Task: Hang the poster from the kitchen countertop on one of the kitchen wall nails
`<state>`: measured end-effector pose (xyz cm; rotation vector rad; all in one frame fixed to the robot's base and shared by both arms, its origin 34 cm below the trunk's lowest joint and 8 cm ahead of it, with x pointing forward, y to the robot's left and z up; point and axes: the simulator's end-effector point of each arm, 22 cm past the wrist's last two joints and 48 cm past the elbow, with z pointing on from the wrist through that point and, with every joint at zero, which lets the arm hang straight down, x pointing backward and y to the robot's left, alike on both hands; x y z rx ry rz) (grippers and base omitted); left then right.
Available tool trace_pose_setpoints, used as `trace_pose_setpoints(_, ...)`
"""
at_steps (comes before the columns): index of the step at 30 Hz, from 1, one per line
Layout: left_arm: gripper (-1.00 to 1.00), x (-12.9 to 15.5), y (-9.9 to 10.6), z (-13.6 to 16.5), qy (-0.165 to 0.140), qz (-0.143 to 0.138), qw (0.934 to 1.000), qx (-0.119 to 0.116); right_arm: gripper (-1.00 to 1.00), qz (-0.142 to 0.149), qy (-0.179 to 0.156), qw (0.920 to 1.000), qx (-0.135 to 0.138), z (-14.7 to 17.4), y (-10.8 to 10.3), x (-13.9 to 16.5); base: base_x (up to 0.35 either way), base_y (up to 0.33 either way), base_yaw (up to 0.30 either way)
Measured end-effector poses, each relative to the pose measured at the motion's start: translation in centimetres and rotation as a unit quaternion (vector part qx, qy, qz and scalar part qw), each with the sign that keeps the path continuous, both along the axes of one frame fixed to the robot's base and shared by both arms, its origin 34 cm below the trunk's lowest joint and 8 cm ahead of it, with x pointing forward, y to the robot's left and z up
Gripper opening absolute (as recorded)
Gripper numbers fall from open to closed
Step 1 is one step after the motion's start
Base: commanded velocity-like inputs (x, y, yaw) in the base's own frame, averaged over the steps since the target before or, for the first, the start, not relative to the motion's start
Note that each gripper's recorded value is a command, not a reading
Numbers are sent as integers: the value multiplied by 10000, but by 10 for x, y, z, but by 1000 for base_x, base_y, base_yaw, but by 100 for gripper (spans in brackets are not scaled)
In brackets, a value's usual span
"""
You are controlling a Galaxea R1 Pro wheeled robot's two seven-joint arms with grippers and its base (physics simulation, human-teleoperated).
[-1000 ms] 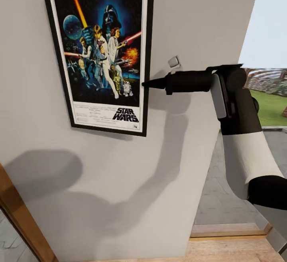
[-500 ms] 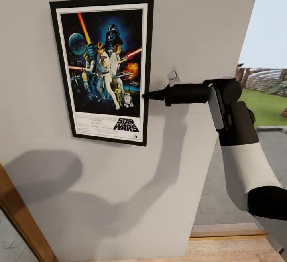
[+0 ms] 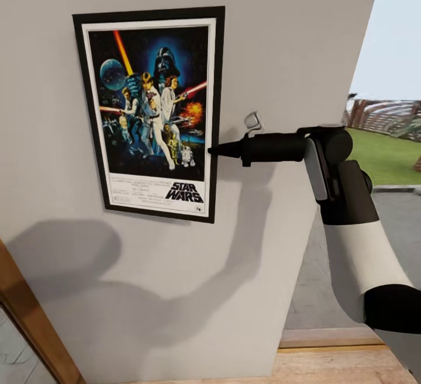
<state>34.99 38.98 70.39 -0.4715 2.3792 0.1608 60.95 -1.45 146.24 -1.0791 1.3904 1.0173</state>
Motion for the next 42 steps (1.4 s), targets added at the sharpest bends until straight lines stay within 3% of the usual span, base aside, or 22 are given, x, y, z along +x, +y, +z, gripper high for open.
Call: trace_pose_setpoints(42, 100, 0, 0, 0, 0, 0, 10000, 0, -100, -35, -197, 9998, 12, 20, 1, -1, 0, 0, 0)
